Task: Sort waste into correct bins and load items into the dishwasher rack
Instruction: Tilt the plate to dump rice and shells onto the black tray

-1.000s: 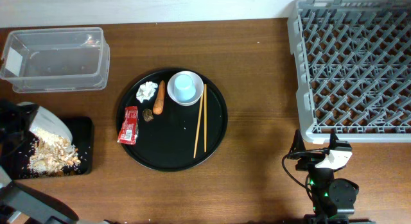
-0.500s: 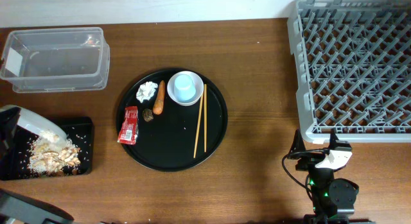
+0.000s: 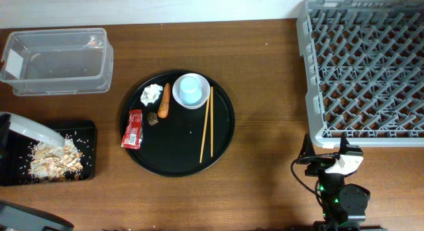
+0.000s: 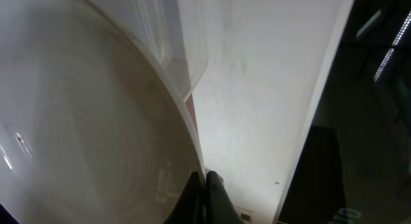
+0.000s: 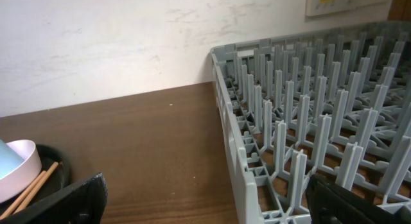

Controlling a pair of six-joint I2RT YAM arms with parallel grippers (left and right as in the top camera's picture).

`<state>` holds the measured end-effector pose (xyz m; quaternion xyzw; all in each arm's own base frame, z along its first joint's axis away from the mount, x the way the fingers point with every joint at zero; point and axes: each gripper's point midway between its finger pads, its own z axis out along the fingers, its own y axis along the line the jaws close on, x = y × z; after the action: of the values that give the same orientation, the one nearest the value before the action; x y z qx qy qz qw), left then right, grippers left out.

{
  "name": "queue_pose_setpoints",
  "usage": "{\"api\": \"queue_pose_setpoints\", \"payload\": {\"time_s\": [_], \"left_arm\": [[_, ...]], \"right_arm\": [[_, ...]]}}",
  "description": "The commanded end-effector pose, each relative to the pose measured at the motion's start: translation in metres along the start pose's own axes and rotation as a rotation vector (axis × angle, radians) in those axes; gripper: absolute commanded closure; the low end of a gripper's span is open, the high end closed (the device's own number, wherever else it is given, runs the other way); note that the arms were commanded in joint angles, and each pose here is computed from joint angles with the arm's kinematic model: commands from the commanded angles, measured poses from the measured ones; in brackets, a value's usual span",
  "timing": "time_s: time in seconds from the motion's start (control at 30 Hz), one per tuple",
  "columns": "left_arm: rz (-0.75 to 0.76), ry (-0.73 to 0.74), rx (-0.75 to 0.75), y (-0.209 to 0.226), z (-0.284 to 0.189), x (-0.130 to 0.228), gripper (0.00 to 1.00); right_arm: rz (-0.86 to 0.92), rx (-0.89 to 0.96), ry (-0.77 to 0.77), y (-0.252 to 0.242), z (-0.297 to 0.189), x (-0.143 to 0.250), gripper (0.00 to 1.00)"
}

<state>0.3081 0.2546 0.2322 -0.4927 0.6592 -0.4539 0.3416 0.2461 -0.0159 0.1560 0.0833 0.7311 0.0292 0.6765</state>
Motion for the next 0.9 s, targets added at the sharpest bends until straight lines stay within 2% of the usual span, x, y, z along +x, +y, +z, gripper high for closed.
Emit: {"api": "queue_pose_setpoints", "payload": {"time_s": [0.0, 0.17, 0.23, 0.3, 0.37, 0.43, 0.5, 0.57, 0.63, 0.7, 0.8, 0.87], "left_arm": [[0.035, -0.01, 0.029, -0.016, -0.007, 0.0, 0.99], [0.042, 0.0, 0.053, -0.019, -0.007, 0.001, 0.99], [0.032, 0.052, 0.138, -0.034, -0.008, 0.01, 0.99], [0.026, -0.02, 0.011, -0.012, -0.007, -0.002, 0.99], [-0.037, 0.034, 0.054, -0.016, -0.007, 0.012, 0.99], [0.048, -0.019, -0.023, -0.007, -0.003, 0.0, 0.99], [-0.019, 0.039, 0.036, -0.014, -0.004, 0.014, 0.99], [0.064, 0.012, 0.024, -0.015, -0.001, 0.006, 0.99], [0.035, 0.042, 0.056, -0.02, -0.001, 0.013, 0.99], [0.052, 0.004, -0.009, -0.009, 0.0, 0.006, 0.99], [0.034, 0.07, 0.086, -0.025, 0.0, 0.019, 0.99], [0.038, 0.08, 0.091, -0.027, 0.003, 0.022, 0.99]], "right_arm": [[0.007, 0.012, 0.004, -0.002, 0.0, 0.002, 0.02], [0.007, 0.012, 0.004, -0.002, 0.0, 0.002, 0.02], [0.007, 0.012, 0.004, -0.002, 0.0, 0.002, 0.02], [0.007, 0.011, 0.004, -0.002, 0.0, 0.002, 0.02], [0.007, 0.012, 0.004, -0.002, 0.0, 0.002, 0.02], [0.007, 0.012, 0.004, -0.002, 0.0, 0.002, 0.02], [0.007, 0.012, 0.004, -0.002, 0.0, 0.002, 0.02], [0.007, 0.012, 0.004, -0.002, 0.0, 0.002, 0.02], [0.007, 0.011, 0.004, -0.002, 0.0, 0.002, 0.02], [0.007, 0.011, 0.004, -0.002, 0.0, 0.002, 0.02], [0.007, 0.012, 0.004, -0.002, 0.0, 0.002, 0.02], [0.007, 0.011, 0.004, -0.002, 0.0, 0.002, 0.02]]}}
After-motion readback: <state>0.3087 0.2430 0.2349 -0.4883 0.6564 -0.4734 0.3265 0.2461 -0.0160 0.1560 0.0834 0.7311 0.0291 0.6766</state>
